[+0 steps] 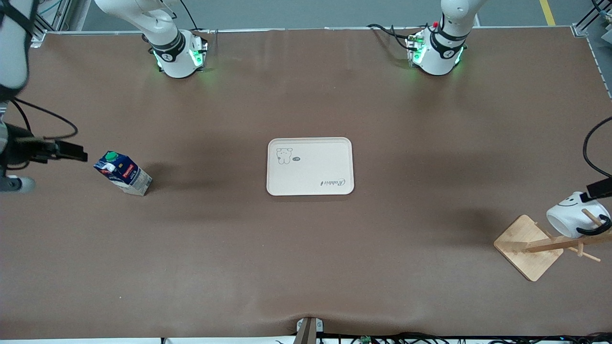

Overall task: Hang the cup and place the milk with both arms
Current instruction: 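Hang the mug on the stand peg while the right gripper sets milk down, then open both grippers and raise them away from the mug and milk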

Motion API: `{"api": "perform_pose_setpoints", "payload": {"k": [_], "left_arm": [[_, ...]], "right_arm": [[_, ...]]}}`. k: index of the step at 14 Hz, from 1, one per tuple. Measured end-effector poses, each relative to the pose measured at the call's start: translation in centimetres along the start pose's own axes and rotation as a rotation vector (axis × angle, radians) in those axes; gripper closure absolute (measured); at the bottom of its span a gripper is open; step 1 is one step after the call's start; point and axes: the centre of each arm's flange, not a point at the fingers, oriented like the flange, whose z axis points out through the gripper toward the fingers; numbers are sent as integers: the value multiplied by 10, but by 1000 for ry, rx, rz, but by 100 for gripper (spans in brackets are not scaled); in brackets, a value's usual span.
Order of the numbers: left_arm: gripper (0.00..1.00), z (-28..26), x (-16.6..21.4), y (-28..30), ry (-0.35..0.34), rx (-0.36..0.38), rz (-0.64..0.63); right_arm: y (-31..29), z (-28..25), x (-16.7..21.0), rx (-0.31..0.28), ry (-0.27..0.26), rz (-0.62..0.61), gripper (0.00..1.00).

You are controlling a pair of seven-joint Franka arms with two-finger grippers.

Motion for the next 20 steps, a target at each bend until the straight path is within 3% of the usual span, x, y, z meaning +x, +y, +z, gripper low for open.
{"api": "perform_pose_setpoints", "payload": {"k": [4, 8, 16, 18, 20], "left_arm": [[0, -54, -26, 79, -42, 39, -66], [0, -86, -50, 136, -58, 76, -107], [0, -111, -63, 168, -15, 101, -65], [0, -127, -76, 194, 1, 138, -39], [0, -137, -95, 218, -27, 190, -22]], "right_arm": [[-9, -35, -29, 42, 48, -26, 0], [-7, -43, -39, 50, 54, -25, 0], [4, -47, -44, 48, 56, -7, 0], [5, -49, -47, 46, 53, -8, 0], [3, -49, -48, 49, 51, -14, 0]]}}
